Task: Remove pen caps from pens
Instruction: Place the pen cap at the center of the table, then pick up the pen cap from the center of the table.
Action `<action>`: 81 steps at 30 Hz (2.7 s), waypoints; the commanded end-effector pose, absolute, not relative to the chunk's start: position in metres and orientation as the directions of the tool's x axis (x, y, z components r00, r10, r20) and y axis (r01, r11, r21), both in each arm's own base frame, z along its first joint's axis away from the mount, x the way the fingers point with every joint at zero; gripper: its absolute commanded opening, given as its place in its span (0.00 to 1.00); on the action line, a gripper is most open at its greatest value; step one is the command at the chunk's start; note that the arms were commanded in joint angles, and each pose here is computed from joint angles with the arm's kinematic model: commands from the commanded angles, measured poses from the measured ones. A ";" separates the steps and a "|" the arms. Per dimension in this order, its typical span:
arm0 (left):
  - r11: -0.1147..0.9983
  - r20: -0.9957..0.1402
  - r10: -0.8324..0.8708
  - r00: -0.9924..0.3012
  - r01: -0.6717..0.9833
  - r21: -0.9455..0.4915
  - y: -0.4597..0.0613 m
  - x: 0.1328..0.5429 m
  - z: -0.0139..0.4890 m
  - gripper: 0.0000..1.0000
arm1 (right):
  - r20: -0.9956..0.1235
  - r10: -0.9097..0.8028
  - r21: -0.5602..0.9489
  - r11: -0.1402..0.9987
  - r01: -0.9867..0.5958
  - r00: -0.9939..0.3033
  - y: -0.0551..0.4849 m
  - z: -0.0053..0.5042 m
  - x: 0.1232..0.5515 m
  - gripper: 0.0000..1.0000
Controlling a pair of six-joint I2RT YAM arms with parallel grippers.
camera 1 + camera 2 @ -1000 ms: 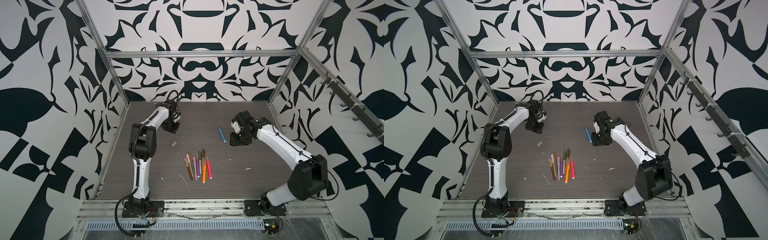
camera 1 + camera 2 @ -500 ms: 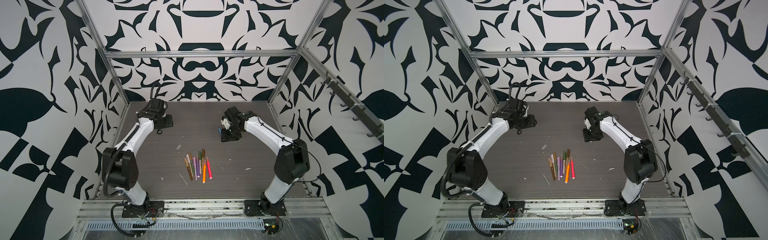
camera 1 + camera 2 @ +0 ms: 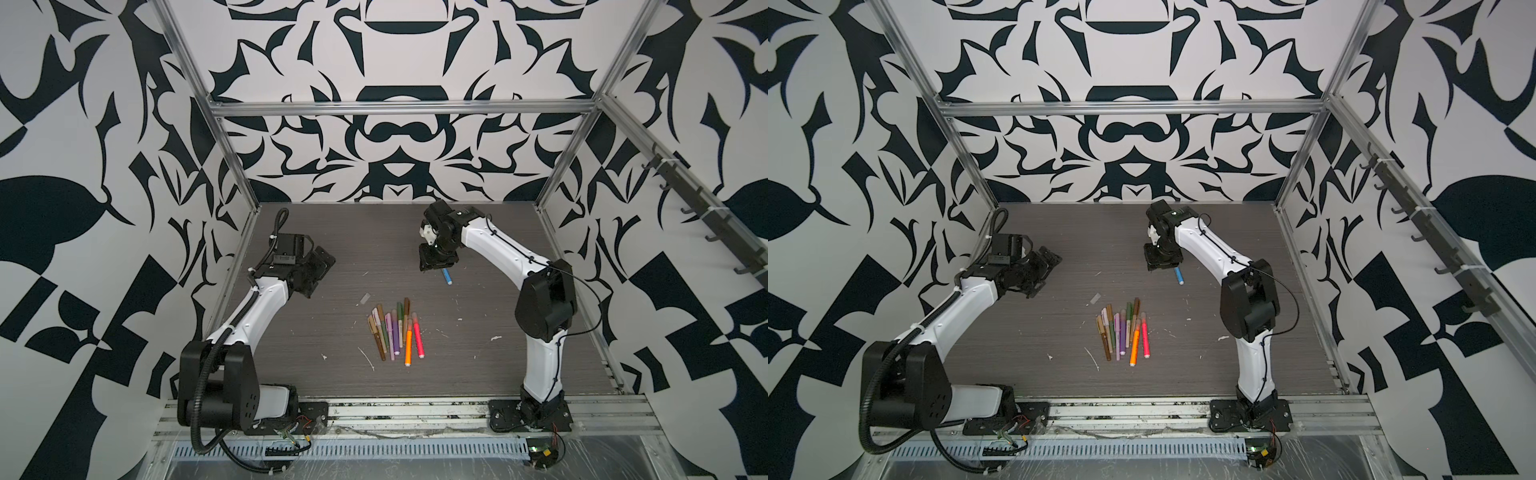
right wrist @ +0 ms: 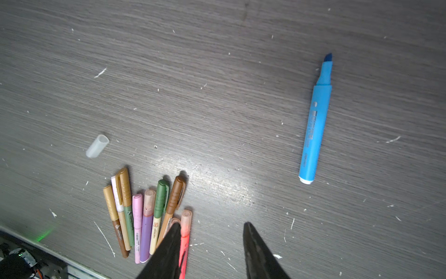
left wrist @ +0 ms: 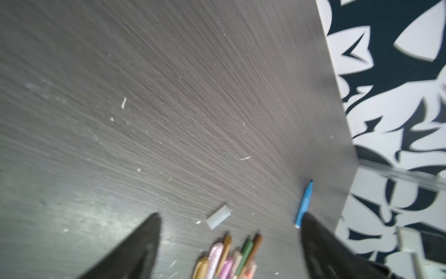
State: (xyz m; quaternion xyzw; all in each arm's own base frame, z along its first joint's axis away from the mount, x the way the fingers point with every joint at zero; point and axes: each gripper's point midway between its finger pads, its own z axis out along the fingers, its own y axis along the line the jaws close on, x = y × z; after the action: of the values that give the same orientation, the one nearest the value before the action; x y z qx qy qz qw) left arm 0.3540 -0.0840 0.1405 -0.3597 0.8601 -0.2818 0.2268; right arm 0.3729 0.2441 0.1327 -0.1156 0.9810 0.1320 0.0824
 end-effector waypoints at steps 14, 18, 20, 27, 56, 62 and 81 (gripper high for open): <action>0.294 0.185 -0.914 -0.361 -0.904 -0.311 -0.108 0.321 0.109 0.96 | -0.250 -0.173 0.219 0.949 -0.229 -0.953 0.222 0.161 0.337 0.45; 0.336 0.192 -0.904 -0.383 -0.912 -0.234 -0.119 0.320 0.106 0.90 | -0.287 -0.141 0.219 0.953 -0.209 -0.947 0.205 0.166 0.326 0.45; 0.371 0.214 -0.889 -0.404 -0.911 -0.177 -0.135 0.314 0.106 0.89 | -0.297 -0.141 0.205 0.956 -0.208 -0.944 0.196 0.167 0.317 0.45; 0.334 0.306 -0.884 -0.354 -0.935 -0.117 -0.184 0.299 0.097 0.66 | -0.309 -0.096 0.230 0.958 -0.172 -0.946 0.184 0.157 0.294 0.45; 0.147 0.191 -0.973 -0.133 -0.987 0.065 -0.206 0.293 0.036 0.51 | -0.319 -0.121 0.256 0.944 -0.208 -0.940 0.176 0.160 0.276 0.45; 0.107 0.158 -0.983 -0.096 -0.992 0.063 -0.203 0.300 0.032 0.49 | -0.323 -0.123 0.252 0.944 -0.210 -0.938 0.173 0.163 0.272 0.45; 0.054 0.108 -0.993 -0.046 -0.996 0.071 -0.196 0.312 0.018 0.38 | -0.333 -0.126 0.241 0.947 -0.214 -0.935 0.164 0.169 0.263 0.45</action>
State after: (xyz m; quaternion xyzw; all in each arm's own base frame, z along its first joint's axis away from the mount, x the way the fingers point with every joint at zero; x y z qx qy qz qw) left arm 0.3127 -0.2046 0.0204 -0.6743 0.7346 -0.0346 -0.0678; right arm 0.2657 0.1685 0.1606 -0.0843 0.9753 0.1397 0.1489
